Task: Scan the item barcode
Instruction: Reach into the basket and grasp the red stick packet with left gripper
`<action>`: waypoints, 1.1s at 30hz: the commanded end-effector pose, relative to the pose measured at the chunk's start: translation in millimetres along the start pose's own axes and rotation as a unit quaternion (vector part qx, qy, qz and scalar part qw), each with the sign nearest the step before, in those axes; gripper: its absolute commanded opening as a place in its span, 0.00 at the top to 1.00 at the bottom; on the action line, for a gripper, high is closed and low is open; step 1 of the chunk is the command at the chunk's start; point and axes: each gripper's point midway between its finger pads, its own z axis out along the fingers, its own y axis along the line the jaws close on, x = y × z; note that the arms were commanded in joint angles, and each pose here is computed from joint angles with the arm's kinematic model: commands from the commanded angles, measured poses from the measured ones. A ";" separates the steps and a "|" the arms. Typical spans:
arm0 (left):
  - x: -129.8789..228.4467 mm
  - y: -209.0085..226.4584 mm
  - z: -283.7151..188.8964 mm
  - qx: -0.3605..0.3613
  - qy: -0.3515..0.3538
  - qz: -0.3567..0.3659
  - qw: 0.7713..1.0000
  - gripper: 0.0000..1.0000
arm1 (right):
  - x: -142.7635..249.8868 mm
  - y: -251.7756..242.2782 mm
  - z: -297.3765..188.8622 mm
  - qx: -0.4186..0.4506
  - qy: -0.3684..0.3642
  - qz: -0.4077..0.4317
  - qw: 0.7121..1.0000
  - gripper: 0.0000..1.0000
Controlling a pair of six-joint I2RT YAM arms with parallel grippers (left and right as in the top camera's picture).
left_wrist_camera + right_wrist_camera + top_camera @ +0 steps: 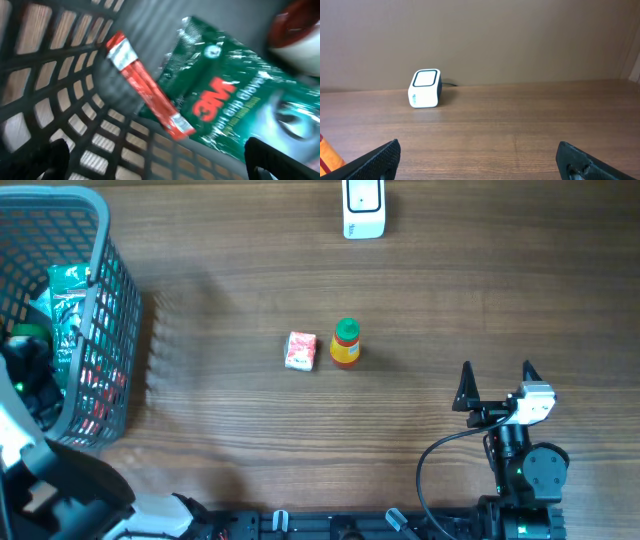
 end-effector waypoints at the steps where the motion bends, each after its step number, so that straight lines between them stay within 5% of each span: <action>1: 4.3 8.4 33.6 -0.028 0.011 -0.017 0.999 0.00 | -0.5 3.4 -0.1 -0.009 -0.001 -0.004 1.000 0.00; 19: 22.2 42.4 134.2 -0.027 0.028 -0.017 0.999 0.16 | -0.5 3.4 -0.1 -0.009 -0.001 -0.004 1.000 0.00; 23: 24.2 50.4 144.2 -0.031 0.028 -0.016 0.999 0.43 | -0.3 3.4 -0.1 -0.009 -0.001 -0.004 1.000 0.00; 27: 25.9 57.3 152.5 -0.032 0.029 -0.016 0.999 0.91 | -0.5 3.4 -0.1 -0.009 -0.001 -0.004 1.000 0.00; 33: 30.0 39.5 143.0 0.001 0.047 0.004 0.999 0.96 | -0.3 3.4 -0.1 -0.009 -0.001 -0.004 1.000 0.00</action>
